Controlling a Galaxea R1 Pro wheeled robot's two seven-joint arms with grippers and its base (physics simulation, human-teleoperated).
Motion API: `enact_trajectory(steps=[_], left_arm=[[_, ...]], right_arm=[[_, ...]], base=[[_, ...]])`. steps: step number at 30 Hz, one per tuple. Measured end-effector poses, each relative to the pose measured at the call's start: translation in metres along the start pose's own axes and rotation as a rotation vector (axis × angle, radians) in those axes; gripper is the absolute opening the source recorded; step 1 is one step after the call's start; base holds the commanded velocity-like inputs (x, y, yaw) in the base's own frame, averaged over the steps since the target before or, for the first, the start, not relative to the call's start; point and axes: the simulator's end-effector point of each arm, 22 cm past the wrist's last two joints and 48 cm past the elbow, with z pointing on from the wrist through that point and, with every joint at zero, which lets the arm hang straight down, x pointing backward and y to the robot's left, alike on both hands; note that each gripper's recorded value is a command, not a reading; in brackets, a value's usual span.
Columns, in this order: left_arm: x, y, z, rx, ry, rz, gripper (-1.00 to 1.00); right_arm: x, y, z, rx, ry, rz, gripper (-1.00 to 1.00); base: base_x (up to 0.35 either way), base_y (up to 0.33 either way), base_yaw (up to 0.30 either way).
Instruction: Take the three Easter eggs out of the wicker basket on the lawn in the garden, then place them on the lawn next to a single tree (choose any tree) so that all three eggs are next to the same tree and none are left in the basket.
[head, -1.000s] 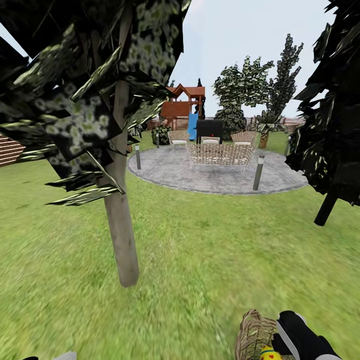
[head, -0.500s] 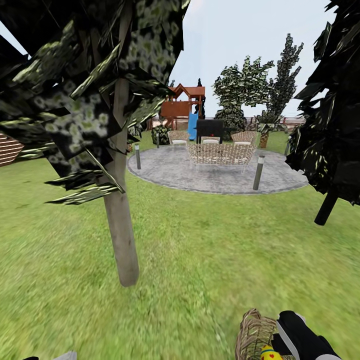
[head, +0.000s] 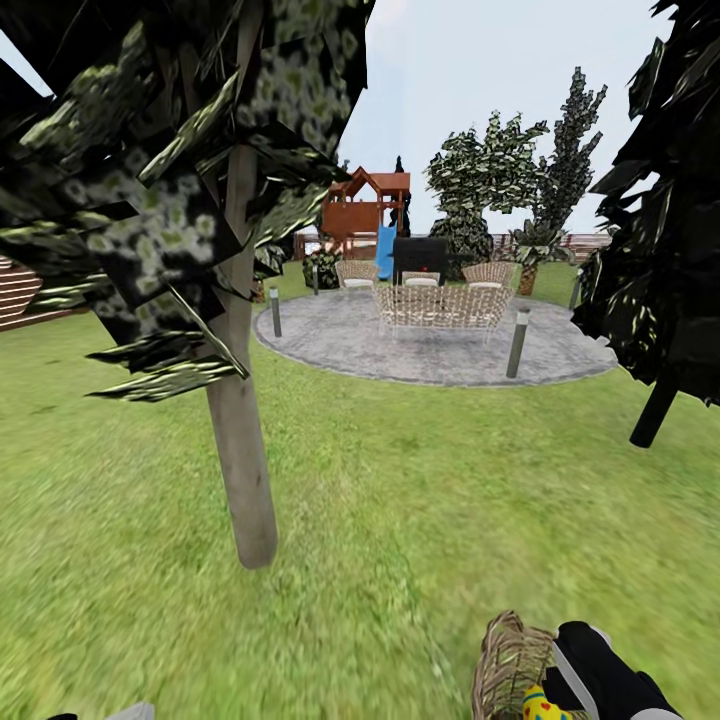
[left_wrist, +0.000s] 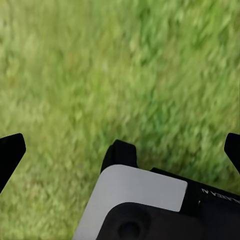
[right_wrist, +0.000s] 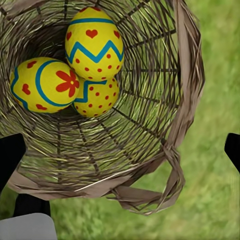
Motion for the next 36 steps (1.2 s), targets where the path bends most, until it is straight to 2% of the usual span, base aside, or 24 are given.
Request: enact_trajectory(steps=[7,28,36], left_arm=[[0.0001,-0.0004,0.0017,0.001,-0.001,0.0,1.0],[-0.0007,-0.0013,0.0011,0.005,-0.003,-0.001,1.0],[-0.0002,-0.001,0.0016,0.003,-0.002,0.0,1.0]], right_arm=[[0.0008,0.0014,0.0017,-0.001,0.001,0.0,1.0],[0.0014,0.0022,0.0016,-0.004,0.001,0.001,1.0],[0.0013,0.0022,0.0019,-0.004,0.002,0.0,1.0]], base=[[0.031,0.0,0.0],[0.31,0.0,0.0],[0.11,0.0,0.0]])
